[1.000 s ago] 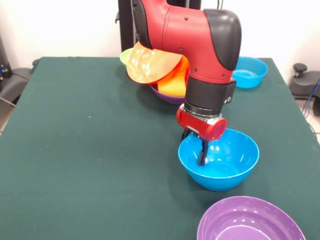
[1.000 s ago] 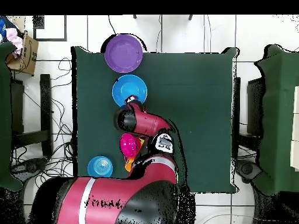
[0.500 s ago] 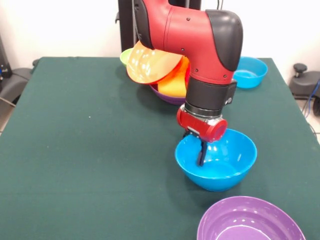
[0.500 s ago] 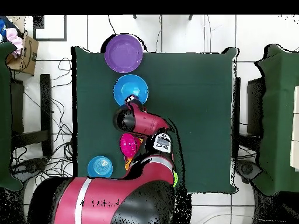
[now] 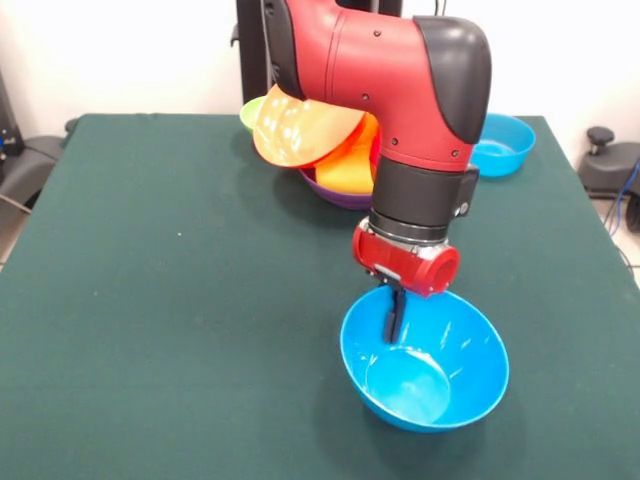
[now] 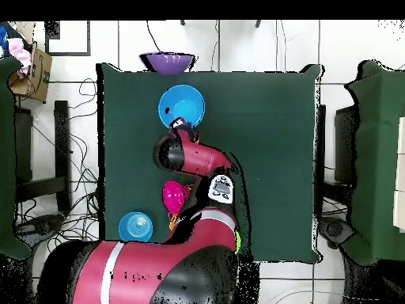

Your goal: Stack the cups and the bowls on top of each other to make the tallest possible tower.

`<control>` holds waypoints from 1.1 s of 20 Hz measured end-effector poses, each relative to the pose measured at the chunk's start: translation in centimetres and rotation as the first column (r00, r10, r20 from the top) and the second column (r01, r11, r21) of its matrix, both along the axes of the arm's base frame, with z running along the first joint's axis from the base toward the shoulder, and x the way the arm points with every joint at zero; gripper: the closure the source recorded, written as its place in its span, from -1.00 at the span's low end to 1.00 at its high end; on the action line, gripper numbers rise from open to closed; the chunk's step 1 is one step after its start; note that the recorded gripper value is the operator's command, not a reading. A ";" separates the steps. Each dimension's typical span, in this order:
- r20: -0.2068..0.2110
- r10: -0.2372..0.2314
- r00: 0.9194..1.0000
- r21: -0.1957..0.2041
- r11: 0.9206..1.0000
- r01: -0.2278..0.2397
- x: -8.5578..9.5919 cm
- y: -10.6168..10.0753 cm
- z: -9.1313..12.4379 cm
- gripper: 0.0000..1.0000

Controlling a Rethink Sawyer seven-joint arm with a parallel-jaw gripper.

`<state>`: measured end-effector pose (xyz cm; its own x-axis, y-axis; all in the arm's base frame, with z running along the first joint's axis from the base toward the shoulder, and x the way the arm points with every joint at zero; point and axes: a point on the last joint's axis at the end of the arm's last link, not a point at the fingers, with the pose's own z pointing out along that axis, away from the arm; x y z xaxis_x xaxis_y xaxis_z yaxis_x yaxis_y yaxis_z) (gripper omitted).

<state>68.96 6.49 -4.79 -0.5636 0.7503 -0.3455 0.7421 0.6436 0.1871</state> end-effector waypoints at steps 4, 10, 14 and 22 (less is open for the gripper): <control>0.004 0.001 1.000 -0.003 1.000 -0.001 0.3 -0.1 -0.2 1.00; 0.012 0.002 1.000 -0.016 1.000 -0.002 0.7 -0.6 0.1 1.00; 0.013 -0.003 1.000 -0.019 1.000 0.004 0.5 -1.0 0.8 1.00; -0.104 -0.066 0.992 0.013 0.998 0.067 -4.1 -3.7 8.2 1.00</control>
